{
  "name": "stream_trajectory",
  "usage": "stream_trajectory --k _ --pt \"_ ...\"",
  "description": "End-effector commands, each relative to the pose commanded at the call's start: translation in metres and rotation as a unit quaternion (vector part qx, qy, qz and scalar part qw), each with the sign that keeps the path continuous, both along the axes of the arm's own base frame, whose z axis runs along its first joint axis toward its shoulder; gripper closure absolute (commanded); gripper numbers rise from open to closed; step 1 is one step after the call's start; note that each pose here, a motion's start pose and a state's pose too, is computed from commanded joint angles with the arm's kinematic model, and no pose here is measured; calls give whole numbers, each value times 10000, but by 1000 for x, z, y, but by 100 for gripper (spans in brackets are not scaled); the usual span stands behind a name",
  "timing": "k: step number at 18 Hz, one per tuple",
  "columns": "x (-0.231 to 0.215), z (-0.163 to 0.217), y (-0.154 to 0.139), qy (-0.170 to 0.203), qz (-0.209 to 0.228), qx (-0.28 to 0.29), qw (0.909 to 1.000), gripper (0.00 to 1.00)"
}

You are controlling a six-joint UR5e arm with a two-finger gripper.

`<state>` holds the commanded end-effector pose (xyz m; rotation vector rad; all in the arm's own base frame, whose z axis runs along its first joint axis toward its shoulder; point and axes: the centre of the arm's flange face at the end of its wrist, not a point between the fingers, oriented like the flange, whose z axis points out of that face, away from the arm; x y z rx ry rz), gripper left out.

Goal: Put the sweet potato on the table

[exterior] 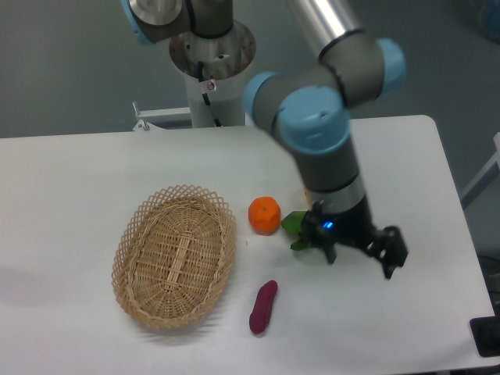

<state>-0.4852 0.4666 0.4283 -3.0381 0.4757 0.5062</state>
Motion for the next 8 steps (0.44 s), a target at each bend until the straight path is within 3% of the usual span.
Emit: stream_trajectory --k 5,8 --pt "-4 -6 -60 -238 -563 -110 9981 0" --pt "-3 -4 -73 -205 -679 -153 9974 0"
